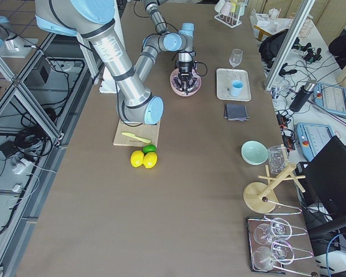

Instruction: Put ice in cup with scoop

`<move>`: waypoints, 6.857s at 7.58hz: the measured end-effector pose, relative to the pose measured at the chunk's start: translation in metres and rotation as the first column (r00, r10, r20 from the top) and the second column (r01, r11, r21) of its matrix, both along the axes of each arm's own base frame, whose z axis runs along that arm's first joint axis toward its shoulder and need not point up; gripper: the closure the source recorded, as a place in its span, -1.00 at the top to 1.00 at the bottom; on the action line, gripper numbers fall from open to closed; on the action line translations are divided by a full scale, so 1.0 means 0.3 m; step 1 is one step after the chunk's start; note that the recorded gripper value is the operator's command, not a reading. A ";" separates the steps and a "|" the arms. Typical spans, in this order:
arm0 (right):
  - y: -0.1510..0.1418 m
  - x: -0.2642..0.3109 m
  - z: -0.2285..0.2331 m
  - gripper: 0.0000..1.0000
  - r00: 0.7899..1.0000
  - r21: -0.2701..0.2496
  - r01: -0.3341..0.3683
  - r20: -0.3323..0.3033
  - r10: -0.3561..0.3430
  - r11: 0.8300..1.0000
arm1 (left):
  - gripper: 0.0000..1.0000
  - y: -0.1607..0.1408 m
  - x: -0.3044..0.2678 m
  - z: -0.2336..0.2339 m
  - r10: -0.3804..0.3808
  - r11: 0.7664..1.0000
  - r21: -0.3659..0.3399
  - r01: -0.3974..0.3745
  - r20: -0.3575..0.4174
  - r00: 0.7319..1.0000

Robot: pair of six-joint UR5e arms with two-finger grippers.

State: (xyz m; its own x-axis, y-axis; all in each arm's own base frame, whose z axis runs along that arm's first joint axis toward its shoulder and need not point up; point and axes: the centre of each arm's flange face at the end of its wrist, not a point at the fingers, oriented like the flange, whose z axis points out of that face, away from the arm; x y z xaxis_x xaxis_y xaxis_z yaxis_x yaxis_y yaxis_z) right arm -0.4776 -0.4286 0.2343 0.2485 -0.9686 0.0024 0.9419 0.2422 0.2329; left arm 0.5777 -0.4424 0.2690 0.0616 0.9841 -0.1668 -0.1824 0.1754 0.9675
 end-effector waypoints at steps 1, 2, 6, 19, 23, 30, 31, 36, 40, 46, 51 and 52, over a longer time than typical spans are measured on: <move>0.013 0.021 0.003 -1.00 1.000 0.006 -0.012 0.016 0.012 1.000 | 0.97 -0.002 0.000 -0.002 -0.001 1.000 0.000 0.001 0.001 1.000; 0.021 0.035 0.010 -1.00 0.999 0.012 -0.030 0.037 0.030 0.999 | 0.97 -0.002 0.000 -0.002 -0.001 1.000 0.000 0.001 0.001 1.000; 0.053 0.071 0.012 -1.00 0.983 0.054 -0.063 0.179 0.052 0.997 | 0.97 0.001 0.001 0.001 0.002 1.000 -0.002 -0.002 0.003 1.000; 0.120 0.519 -0.091 -1.00 0.751 0.070 -0.328 0.624 0.215 0.942 | 0.97 0.004 -0.006 0.006 0.000 1.000 -0.004 0.000 0.006 1.000; -0.201 0.574 0.107 -1.00 0.802 -0.216 -0.300 0.470 0.368 0.929 | 0.97 0.030 -0.096 0.003 -0.012 0.999 -0.029 0.013 0.050 0.999; -0.790 0.380 0.008 -1.00 0.908 -0.444 -0.300 0.138 0.396 0.844 | 0.97 0.038 -0.111 0.001 -0.012 0.999 -0.033 0.014 0.056 0.998; -0.831 0.352 -0.019 -1.00 0.913 -0.451 -0.296 0.125 0.388 0.842 | 0.97 0.037 -0.113 0.001 -0.012 0.999 -0.033 0.014 0.056 0.998; -0.960 0.269 -0.079 -1.00 0.939 -0.490 -0.268 0.059 0.338 0.830 | 0.97 0.013 -0.133 0.003 -0.024 0.999 -0.034 0.025 0.056 0.998; -0.980 0.262 -0.150 -1.00 0.962 -0.526 -0.236 -0.010 0.272 0.817 | 0.97 0.006 -0.141 0.003 -0.028 0.999 -0.034 0.030 0.056 0.998; -0.986 0.270 -0.178 -1.00 0.977 -0.543 -0.207 -0.066 0.205 0.814 | 0.97 0.011 -0.158 0.011 -0.030 0.999 -0.034 0.032 0.057 0.998; -0.935 0.561 -0.176 -1.00 0.967 -0.429 -0.240 -0.026 0.254 0.871 | 0.97 0.037 -0.234 0.013 -0.042 0.997 -0.056 0.047 0.097 0.994; -0.916 0.674 -0.137 -1.00 0.955 -0.415 -0.275 -0.011 0.297 0.867 | 0.97 0.015 -0.258 0.025 -0.057 0.996 -0.060 0.064 0.106 0.993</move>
State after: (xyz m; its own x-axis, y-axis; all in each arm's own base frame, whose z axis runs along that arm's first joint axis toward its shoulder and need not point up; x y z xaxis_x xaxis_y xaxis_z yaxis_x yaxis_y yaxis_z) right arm -0.2752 -0.7034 0.1932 0.5033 -0.7650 0.4018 0.8061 0.5832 0.1006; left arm 0.5004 -0.4380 0.2765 0.1410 0.9656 -0.2183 -0.2691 0.2496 0.9302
